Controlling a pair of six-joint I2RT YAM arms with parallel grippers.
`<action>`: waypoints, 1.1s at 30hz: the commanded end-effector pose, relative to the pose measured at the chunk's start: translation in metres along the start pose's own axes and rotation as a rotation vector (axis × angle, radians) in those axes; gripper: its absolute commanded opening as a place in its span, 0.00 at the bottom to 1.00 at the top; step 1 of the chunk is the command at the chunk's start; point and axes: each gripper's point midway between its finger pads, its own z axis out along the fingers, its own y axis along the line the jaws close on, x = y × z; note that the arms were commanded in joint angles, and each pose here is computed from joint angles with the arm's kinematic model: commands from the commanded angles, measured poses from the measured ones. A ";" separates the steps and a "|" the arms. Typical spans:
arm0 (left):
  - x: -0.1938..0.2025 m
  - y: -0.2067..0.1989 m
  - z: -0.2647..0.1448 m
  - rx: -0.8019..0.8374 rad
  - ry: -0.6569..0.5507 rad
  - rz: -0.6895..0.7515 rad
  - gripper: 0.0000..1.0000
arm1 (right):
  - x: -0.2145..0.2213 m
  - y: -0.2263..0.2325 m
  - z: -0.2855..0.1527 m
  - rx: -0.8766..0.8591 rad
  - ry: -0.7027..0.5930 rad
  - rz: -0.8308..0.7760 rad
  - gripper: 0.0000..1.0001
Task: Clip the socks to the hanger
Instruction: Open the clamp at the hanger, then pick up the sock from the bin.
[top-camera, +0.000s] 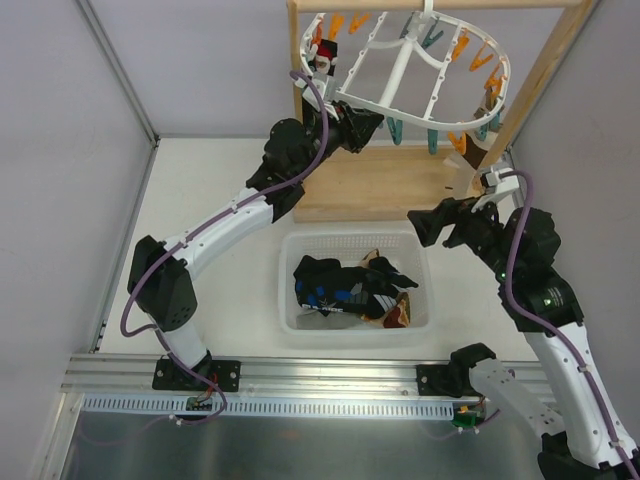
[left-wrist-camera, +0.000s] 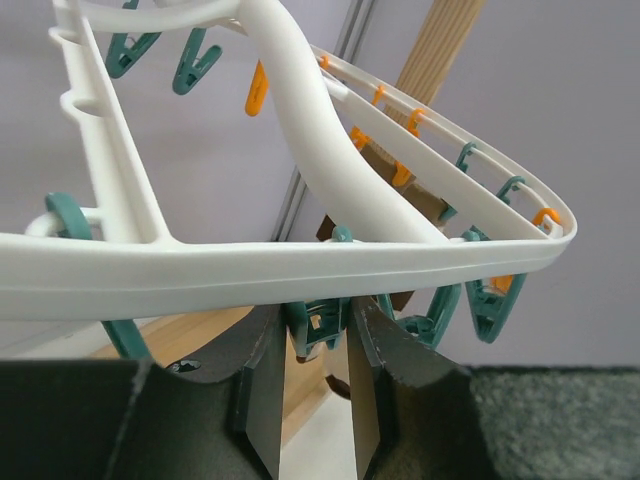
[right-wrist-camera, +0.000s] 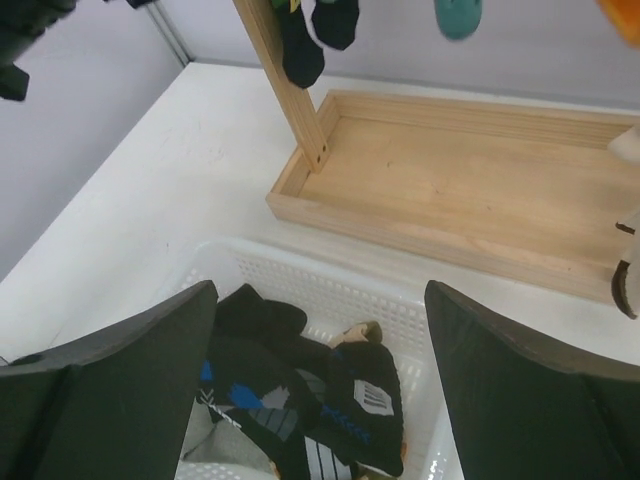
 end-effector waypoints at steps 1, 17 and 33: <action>-0.040 -0.019 -0.008 0.015 -0.110 0.080 0.00 | -0.033 0.013 0.004 -0.047 -0.083 0.001 0.89; -0.024 -0.005 -0.011 -0.126 -0.003 0.035 0.00 | 0.086 0.055 0.028 -0.393 0.178 -0.397 0.90; -0.012 -0.016 -0.026 -0.101 0.115 -0.016 0.00 | 0.171 0.102 0.081 -0.457 0.324 -0.636 0.86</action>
